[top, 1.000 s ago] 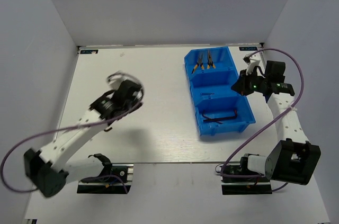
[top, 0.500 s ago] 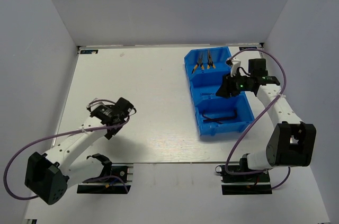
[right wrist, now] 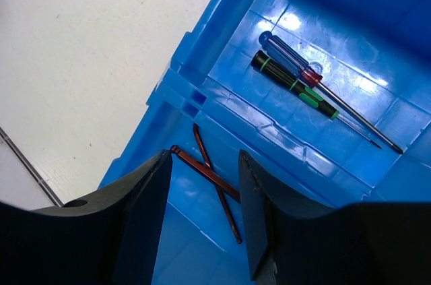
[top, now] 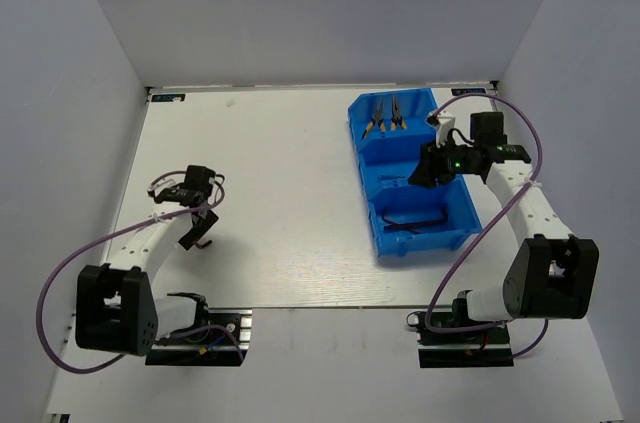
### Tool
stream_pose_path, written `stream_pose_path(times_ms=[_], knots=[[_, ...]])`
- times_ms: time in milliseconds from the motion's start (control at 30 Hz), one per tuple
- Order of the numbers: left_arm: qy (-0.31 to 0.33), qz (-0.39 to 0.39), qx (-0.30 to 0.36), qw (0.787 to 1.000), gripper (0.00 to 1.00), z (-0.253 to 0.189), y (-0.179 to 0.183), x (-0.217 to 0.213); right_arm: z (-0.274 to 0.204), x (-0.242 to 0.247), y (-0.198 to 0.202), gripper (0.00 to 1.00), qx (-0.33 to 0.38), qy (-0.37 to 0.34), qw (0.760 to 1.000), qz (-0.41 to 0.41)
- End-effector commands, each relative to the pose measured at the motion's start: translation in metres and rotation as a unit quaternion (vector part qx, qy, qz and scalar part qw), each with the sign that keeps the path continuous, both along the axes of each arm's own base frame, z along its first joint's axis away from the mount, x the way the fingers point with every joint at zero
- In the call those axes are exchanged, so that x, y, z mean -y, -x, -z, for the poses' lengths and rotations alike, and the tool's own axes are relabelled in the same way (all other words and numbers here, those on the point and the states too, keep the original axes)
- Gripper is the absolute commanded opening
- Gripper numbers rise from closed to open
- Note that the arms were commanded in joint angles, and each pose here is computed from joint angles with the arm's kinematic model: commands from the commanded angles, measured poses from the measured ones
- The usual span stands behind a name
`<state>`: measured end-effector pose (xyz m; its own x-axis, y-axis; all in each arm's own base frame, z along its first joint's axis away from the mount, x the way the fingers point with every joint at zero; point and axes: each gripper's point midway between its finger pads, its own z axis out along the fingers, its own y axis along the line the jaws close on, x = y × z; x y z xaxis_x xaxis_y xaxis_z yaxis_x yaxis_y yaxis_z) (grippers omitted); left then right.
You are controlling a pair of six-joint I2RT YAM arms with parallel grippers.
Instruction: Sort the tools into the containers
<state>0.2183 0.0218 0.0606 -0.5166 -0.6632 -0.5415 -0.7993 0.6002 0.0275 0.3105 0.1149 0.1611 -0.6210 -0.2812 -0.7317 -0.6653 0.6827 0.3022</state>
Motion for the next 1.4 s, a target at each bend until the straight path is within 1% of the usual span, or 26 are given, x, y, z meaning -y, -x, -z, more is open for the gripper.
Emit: stream_pose_path(times_ms=[0, 67, 133, 167, 267, 467, 500, 567, 700, 733, 767, 833, 900, 967, 1000, 1033, 1067, 1100, 1133, 1167, 1200, 1233, 1267, 1300, 1333, 1367], knots=[[0.019, 0.045, 0.005, 0.999, 0.65, 0.008, -0.019, -0.002, -0.008, 0.003, 0.002, 0.50, 0.013, 0.002, 1.000, -0.003], [0.023, 0.041, 0.004, 0.999, 0.63, 0.013, -0.024, -0.009, -0.010, 0.004, 0.001, 0.50, 0.015, 0.003, 1.000, 0.000], [0.024, 0.047, -0.020, 0.998, 0.62, 0.022, -0.022, -0.013, -0.012, 0.005, -0.001, 0.50, 0.016, 0.004, 1.000, 0.001], [0.028, 0.044, -0.009, 0.999, 0.60, 0.020, -0.030, -0.016, -0.012, 0.007, -0.002, 0.50, 0.016, 0.005, 1.000, 0.006], [0.030, 0.046, -0.011, 0.998, 0.58, 0.024, -0.030, -0.022, -0.012, 0.008, -0.002, 0.50, 0.011, 0.005, 1.000, 0.011], [0.056, 0.044, -0.033, 0.997, 0.49, 0.050, -0.016, -0.024, -0.014, 0.017, -0.007, 0.50, 0.011, 0.002, 1.000, 0.029], [0.060, 0.046, -0.027, 0.997, 0.49, 0.052, -0.021, -0.023, -0.014, 0.017, -0.007, 0.50, 0.009, 0.000, 1.000, 0.030], [0.067, 0.042, -0.035, 0.996, 0.42, 0.057, -0.016, -0.023, -0.016, 0.019, -0.008, 0.50, 0.011, 0.000, 0.999, 0.033], [0.074, 0.038, -0.051, 0.995, 0.41, 0.067, -0.008, -0.022, -0.018, 0.021, -0.010, 0.50, 0.013, -0.002, 0.999, 0.036], [0.073, 0.039, -0.047, 0.995, 0.38, 0.067, -0.010, -0.023, -0.019, 0.021, -0.011, 0.50, 0.012, -0.003, 0.999, 0.038], [0.074, 0.038, -0.052, 0.995, 0.30, 0.069, -0.006, -0.022, -0.019, 0.021, -0.010, 0.50, 0.012, -0.003, 0.999, 0.039], [0.077, 0.044, -0.053, 0.995, 0.18, 0.070, -0.006, -0.021, -0.020, 0.022, -0.011, 0.50, 0.013, -0.003, 0.999, 0.040], [0.080, 0.051, -0.050, 0.994, 0.01, 0.069, -0.008, -0.020, -0.019, 0.022, -0.010, 0.50, 0.010, -0.005, 0.999, 0.041], [0.087, 0.068, -0.036, 0.993, 0.00, 0.064, -0.017, -0.016, -0.019, 0.022, -0.009, 0.50, 0.008, -0.005, 0.999, 0.040], [0.090, 0.085, -0.009, 0.992, 0.00, 0.052, -0.031, -0.011, -0.018, 0.020, -0.008, 0.50, 0.006, -0.007, 0.999, 0.038], [0.096, 0.103, 0.004, 0.990, 0.00, 0.045, -0.038, -0.005, -0.017, 0.021, -0.007, 0.52, 0.005, -0.007, 0.999, 0.036], [0.099, 0.130, 0.030, 0.986, 0.00, 0.035, -0.053, -0.001, -0.018, 0.017, -0.003, 0.63, 0.003, -0.012, 1.000, 0.024], [0.122, 0.163, 0.060, 0.977, 0.00, 0.023, -0.067, 0.013, -0.017, 0.017, -0.001, 0.74, 0.002, -0.012, 1.000, 0.018], [0.126, 0.187, 0.098, 0.969, 0.00, 0.009, -0.084, 0.019, -0.020, 0.013, 0.001, 0.82, 0.008, -0.020, 1.000, 0.001], [0.135, 0.219, 0.121, 0.959, 0.00, -0.001, -0.096, 0.030, -0.020, 0.012, 0.002, 0.87, 0.009, -0.023, 1.000, -0.006], [0.161, 0.280, 0.154, 0.934, 0.00, -0.019, -0.110, 0.049, -0.018, 0.010, 0.007, 0.87, -0.001, -0.025, 1.000, -0.011], [0.171, 0.314, 0.169, 0.919, 0.00, -0.028, -0.118, 0.062, -0.019, 0.010, 0.007, 0.84, 0.005, -0.026, 0.999, -0.018], [0.181, 0.358, 0.189, 0.897, 0.00, -0.036, -0.132, 0.080, -0.022, 0.006, 0.009, 0.77, 0.008, -0.036, 0.999, -0.029], [0.213, 0.428, 0.218, 0.851, 0.00, -0.055, -0.139, 0.108, -0.022, 0.006, 0.009, 0.47, 0.006, -0.039, 0.999, -0.029], [0.220, 0.456, 0.221, 0.833, 0.00, -0.062, -0.143, 0.121, -0.024, 0.004, 0.009, 0.25, 0.007, -0.043, 0.999, -0.032], [0.232, 0.488, 0.223, 0.812, 0.00, -0.068, -0.145, 0.137, -0.024, 0.004, 0.008, 0.08, 0.008, -0.043, 0.999, -0.029]])
